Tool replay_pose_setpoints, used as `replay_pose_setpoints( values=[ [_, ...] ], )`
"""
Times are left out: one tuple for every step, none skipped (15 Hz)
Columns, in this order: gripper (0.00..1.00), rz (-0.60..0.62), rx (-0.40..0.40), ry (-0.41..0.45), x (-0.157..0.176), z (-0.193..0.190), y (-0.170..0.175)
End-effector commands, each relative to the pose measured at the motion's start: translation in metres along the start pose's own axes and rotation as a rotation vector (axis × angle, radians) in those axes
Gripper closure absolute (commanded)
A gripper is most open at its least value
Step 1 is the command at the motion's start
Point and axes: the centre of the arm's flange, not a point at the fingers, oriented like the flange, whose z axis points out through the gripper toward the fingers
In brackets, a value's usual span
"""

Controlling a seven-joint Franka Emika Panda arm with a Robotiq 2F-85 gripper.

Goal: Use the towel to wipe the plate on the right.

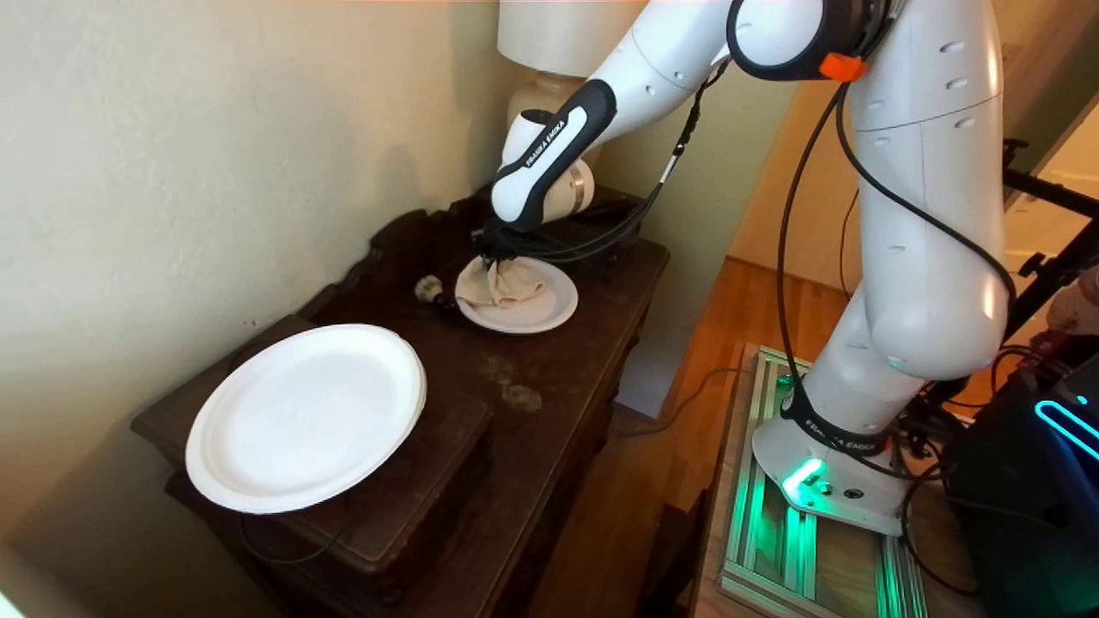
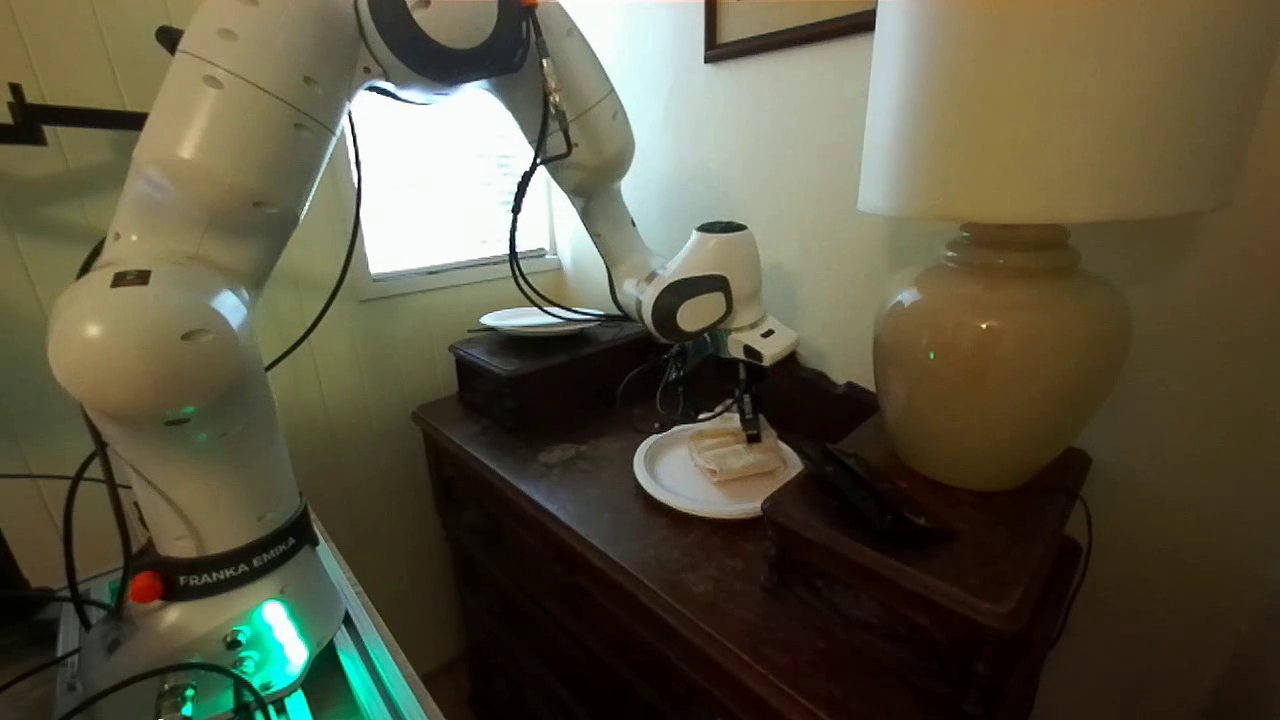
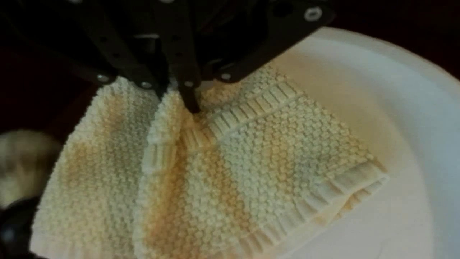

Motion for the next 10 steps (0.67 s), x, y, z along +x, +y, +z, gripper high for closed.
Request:
replay_pose_setpoints(
  values=[
    [0.97, -0.074, 0.079, -0.169, -0.008, -0.004, -0.009],
    [0.97, -0.099, 0.086, -0.22, -0.013, -0.005, -0.012],
    [0.97, -0.126, 0.088, -0.272, -0.019, -0.007, -0.013],
    [0.96, -0.153, 0.086, -0.325, -0.023, -0.009, -0.014],
    [0.96, -0.178, 0.074, -0.378, -0.029, -0.012, -0.014],
    [0.96, -0.204, 0.061, -0.433, -0.033, -0.014, -0.013],
    [0.96, -0.225, 0.039, -0.488, -0.038, -0.019, -0.011],
    [0.96, -0.244, 0.018, -0.545, -0.041, -0.023, -0.009],
    [0.96, -0.261, 0.001, -0.602, -0.045, -0.028, -0.008],
    [0.96, -0.278, -0.014, -0.645, -0.049, -0.034, -0.007]
  ],
)
